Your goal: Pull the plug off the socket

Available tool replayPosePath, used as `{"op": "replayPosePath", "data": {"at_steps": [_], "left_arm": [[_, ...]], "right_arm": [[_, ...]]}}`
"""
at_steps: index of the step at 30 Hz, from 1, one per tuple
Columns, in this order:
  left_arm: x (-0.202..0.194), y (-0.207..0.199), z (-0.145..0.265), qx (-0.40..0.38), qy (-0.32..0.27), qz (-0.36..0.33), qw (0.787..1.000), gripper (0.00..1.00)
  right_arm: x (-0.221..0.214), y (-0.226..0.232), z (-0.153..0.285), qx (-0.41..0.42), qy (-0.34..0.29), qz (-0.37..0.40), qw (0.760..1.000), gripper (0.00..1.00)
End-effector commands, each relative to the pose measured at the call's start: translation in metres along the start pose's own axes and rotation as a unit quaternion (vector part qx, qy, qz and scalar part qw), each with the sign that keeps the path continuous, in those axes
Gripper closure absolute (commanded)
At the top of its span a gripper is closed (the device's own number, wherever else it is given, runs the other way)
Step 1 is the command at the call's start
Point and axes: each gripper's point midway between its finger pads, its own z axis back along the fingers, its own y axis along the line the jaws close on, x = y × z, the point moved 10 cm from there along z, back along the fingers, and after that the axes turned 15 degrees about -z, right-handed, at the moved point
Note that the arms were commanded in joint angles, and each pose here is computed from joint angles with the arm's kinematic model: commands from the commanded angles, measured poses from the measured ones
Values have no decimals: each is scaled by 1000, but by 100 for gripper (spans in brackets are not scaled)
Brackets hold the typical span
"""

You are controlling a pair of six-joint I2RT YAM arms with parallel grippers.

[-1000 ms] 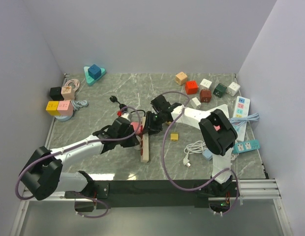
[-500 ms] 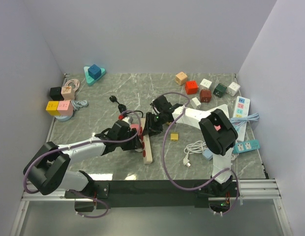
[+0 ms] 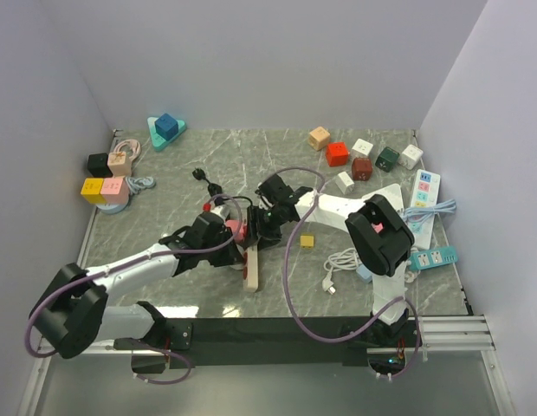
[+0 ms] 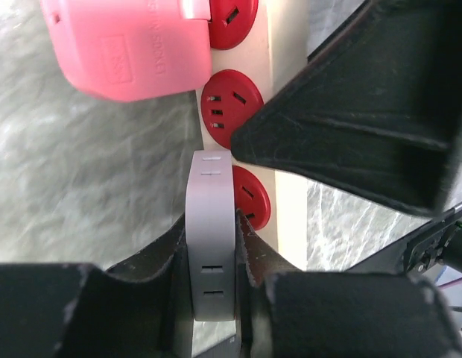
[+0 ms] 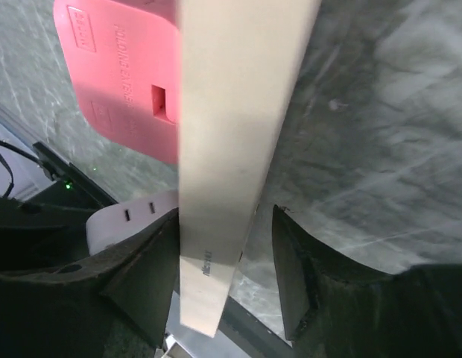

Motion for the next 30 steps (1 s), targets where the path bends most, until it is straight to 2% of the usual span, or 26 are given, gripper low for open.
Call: {"op": "replayPosePath", "data": {"at_steps": [1,2,5,7,14,18,25,30], "left_arm": [[53,-36,34,-62,-118,-8,991,99],[55,-38,38,-65,-121,-7,990,99],[64,-46,48,-78,-131,-7,988,100],[68,-48,54,-77,-142,-4,987,99],[69,-37,86,-39,-192,25,980,99],[70,-28,120,-31,-255,50,965,99],[69,-27,153,-93,-303,85,945,99],[75,-25,174,-87,-331,98,934,99]], "right_arm": [[-1,8,-5,-35,-18,15,999,44],[-1,7,-9,-40,-16,12,999,49],[-3,9,-14,-36,-18,4,999,83],[-3,9,-14,-29,-20,1,999,100],[2,2,-9,-12,-26,-7,1000,100],[5,-11,-11,-22,-29,-7,999,100],[10,-18,-8,-11,-34,-8,999,100],[17,-15,8,-13,-53,-3,999,100]]}}
